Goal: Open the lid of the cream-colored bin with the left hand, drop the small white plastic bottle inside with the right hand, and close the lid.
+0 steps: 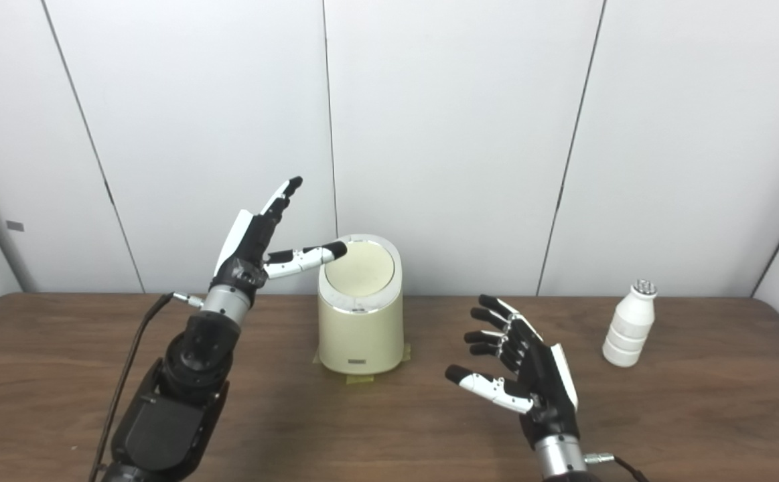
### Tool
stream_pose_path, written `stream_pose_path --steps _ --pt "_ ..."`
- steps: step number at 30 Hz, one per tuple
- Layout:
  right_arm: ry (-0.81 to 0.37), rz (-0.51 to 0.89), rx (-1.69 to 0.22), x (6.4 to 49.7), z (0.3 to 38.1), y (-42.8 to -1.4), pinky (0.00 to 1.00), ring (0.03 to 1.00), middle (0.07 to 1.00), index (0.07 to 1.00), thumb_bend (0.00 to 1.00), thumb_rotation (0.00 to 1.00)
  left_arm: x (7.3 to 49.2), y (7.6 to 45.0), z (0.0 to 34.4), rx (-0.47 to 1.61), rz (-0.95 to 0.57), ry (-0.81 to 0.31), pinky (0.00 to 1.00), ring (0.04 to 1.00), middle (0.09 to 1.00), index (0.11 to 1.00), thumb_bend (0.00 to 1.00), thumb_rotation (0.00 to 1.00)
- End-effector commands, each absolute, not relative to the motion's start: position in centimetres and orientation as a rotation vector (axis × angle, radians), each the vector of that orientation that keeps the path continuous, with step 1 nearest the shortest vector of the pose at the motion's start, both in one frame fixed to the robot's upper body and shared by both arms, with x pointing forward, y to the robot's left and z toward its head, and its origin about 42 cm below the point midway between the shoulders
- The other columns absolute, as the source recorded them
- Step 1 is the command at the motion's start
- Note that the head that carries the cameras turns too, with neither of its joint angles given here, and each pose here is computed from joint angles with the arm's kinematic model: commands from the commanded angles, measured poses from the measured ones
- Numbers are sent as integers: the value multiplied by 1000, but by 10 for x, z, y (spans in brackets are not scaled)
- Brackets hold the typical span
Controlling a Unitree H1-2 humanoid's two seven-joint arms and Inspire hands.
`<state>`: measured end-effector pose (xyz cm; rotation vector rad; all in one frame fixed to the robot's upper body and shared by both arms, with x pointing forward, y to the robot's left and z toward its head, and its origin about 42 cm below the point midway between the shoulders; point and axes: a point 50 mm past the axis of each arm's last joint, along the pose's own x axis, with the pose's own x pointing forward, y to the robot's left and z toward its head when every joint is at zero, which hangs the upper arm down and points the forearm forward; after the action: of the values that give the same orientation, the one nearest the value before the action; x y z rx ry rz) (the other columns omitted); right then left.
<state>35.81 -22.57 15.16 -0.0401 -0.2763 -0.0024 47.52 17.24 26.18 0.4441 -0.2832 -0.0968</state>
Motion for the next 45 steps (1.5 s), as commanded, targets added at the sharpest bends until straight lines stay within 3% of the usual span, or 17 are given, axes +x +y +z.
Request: stream_pose_path --steps 1,6,15,37,43,45 --pt "-368 2 -41 365 175 -221 597 639 766 786 813 205 486 162 300 479 -100 -421 1000 1000 1000 1000 942 305" --pt "-375 1 -44 365 176 -219 578 637 771 787 812 206 490 151 299 590 -85 -452 997 1000 1000 1000 945 301" --pt "-375 1 -38 366 175 -220 574 635 768 783 819 203 496 138 292 726 -63 -410 1000 1000 1000 1000 943 286" --pt "-372 0 -31 361 181 -217 576 633 767 769 816 203 498 141 283 794 -27 -376 995 1000 1000 1000 840 236" --pt "-378 2 -35 361 182 -218 570 640 770 771 820 205 498 140 285 963 -45 -352 993 1000 1000 1000 825 163" --pt "-378 4 -34 361 182 -218 571 639 769 772 816 203 498 137 288 1047 -50 -349 999 1000 1000 1000 872 141"
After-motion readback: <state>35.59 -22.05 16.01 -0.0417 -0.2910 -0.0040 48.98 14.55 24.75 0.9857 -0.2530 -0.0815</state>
